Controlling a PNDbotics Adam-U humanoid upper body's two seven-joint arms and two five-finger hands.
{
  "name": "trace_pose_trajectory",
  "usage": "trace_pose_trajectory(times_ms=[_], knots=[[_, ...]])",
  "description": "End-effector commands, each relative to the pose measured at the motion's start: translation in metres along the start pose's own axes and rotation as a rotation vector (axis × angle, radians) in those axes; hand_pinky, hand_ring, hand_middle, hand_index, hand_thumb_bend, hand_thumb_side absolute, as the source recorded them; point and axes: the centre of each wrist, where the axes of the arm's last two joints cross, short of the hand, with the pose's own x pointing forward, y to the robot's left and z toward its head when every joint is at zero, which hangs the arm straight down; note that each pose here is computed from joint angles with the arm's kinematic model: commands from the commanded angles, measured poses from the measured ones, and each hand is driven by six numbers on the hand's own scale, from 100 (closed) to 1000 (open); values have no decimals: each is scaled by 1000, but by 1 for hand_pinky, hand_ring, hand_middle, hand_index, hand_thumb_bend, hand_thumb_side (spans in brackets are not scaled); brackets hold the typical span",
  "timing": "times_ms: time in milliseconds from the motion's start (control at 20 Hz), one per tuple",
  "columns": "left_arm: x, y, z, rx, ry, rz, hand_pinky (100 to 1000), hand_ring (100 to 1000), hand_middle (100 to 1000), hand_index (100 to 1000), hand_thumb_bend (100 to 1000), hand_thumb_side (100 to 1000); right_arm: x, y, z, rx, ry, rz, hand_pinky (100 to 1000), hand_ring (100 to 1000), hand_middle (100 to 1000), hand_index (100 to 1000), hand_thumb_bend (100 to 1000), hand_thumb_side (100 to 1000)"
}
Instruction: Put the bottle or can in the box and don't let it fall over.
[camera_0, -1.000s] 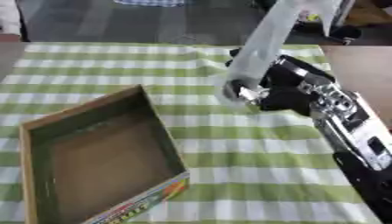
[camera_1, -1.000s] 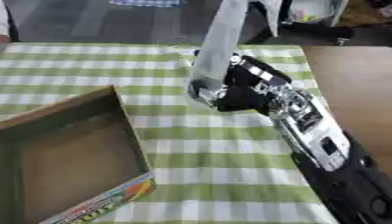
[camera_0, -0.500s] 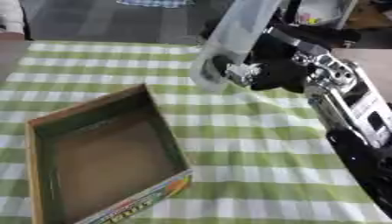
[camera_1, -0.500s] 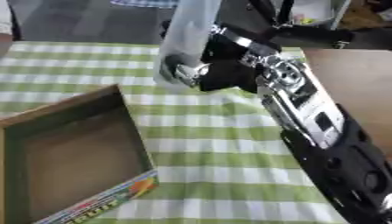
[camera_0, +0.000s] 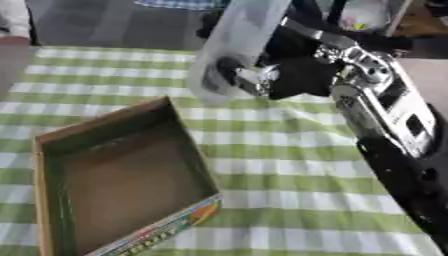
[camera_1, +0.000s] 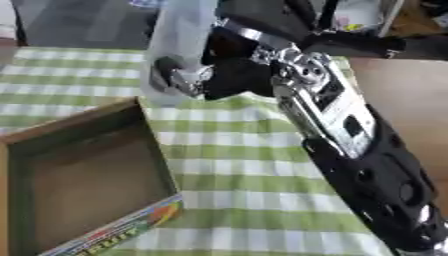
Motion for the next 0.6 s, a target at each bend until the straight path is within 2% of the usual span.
trace_pose_trajectory(times_ms=[50,350,600], knots=[[9,6,-3,0,-26,-22,927,829,933,826,100,784,11,3,-10,60,-36,7,987,1000,895,243,100,107],[10,7,-3,12,-29,-16,927,828,933,826,100,786,19,16,-29,173,-69,-15,978,1000,902,243,100,110],[12,8,-4,35,-40,-13,927,827,932,826,100,782,18,24,-42,235,-62,9,977,1000,912,246,100,118]])
